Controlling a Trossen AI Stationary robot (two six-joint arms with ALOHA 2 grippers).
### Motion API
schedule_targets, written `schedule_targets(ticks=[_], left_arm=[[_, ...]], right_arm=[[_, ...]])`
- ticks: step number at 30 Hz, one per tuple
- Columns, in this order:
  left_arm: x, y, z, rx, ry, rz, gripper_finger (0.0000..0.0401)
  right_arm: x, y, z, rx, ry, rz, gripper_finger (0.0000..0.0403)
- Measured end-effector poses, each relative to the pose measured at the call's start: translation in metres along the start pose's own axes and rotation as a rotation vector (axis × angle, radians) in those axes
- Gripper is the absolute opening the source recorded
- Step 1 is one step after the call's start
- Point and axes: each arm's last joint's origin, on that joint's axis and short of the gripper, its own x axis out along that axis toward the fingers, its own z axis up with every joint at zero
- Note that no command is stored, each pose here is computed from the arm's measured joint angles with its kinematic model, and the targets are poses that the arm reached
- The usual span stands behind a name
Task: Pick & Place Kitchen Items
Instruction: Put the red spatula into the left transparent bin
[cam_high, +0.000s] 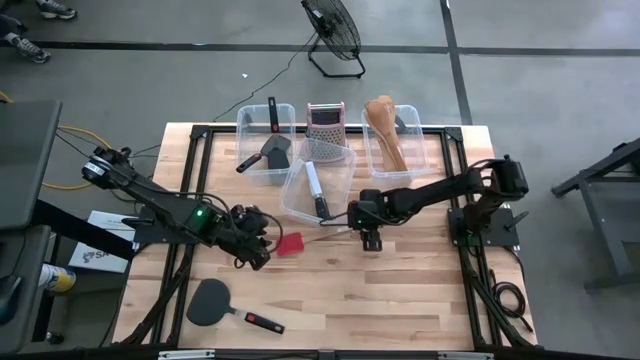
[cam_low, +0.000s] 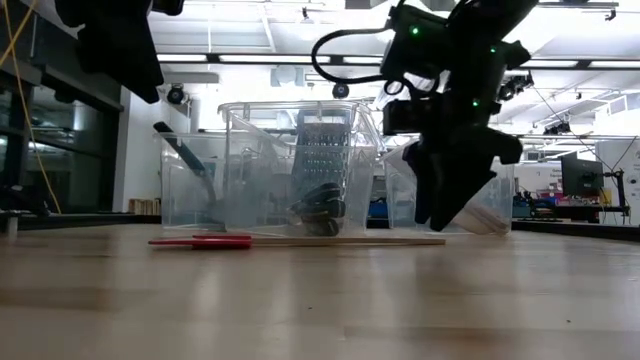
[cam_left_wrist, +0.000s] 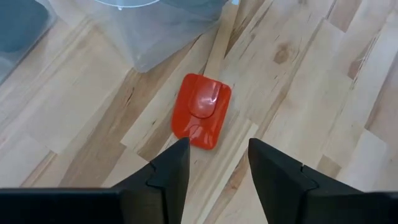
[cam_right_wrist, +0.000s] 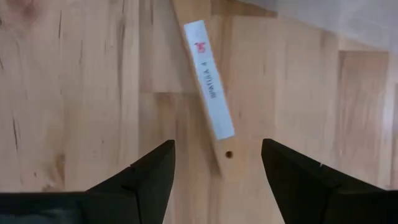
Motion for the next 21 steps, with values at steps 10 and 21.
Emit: schedule_targets(ticks=[10, 21], left_arm=[[0.0, 0.0, 0.0, 0.0, 0.002, -0.001, 0.0161], [0.0, 0.0, 0.0, -0.003, 0.002, -0.002, 0.0161]], right_arm=[[0.001, -0.018, 0.001, -0.031, -0.007, 0.064, 0.0231], [0.014, -0.017, -0.002, -0.08, 0.033, 0.067, 0.0231]])
